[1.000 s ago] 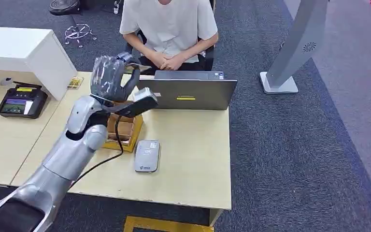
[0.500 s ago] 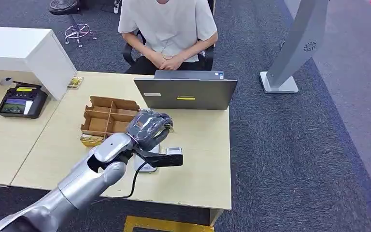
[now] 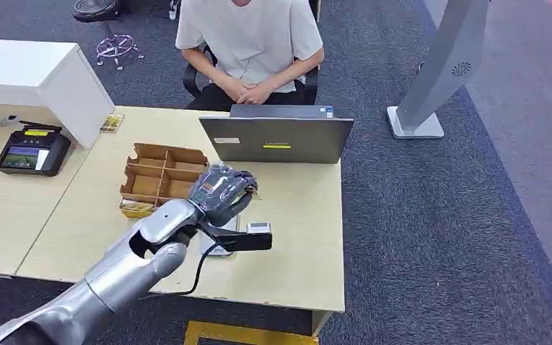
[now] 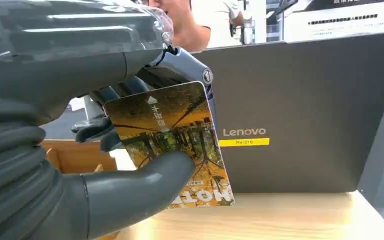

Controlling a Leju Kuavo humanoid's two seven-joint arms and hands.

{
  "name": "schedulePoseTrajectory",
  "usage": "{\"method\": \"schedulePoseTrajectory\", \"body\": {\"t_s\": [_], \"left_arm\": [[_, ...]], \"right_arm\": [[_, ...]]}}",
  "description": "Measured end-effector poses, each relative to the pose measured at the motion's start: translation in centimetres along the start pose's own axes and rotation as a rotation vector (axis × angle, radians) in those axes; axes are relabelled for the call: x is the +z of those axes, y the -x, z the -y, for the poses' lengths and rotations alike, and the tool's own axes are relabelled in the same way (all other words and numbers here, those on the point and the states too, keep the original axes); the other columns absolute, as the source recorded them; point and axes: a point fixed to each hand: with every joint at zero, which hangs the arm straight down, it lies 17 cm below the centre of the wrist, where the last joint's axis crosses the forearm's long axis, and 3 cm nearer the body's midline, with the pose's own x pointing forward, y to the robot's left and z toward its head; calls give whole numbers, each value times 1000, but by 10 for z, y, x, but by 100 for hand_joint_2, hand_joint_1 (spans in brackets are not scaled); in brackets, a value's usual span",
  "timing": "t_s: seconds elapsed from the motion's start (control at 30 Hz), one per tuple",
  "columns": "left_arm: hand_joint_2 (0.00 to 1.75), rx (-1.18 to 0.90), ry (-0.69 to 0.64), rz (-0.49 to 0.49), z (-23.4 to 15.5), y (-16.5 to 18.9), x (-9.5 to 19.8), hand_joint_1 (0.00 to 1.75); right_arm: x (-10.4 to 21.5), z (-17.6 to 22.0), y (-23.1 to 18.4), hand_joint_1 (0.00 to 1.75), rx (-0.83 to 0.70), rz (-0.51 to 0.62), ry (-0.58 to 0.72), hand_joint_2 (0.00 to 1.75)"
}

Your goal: Pass the card to the sensor for recognition and then transmit it.

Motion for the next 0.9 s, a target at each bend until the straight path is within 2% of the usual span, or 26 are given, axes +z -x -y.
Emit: {"method": "schedulePoseTrajectory", "body": {"t_s": [0.1,0.17,0.9], "left_arm": [[175,-98,-82,-102,-12,17,1,175],[175,-129,-110,-132,-14,20,3,175],[175,-134,22,-186,44,32,22,175]], "right_arm": [[0,1,0,0,-5,-2,3,175],[0,1,1,0,-8,-5,5,175],[0,2,3,0,-19,-15,7,175]]}}
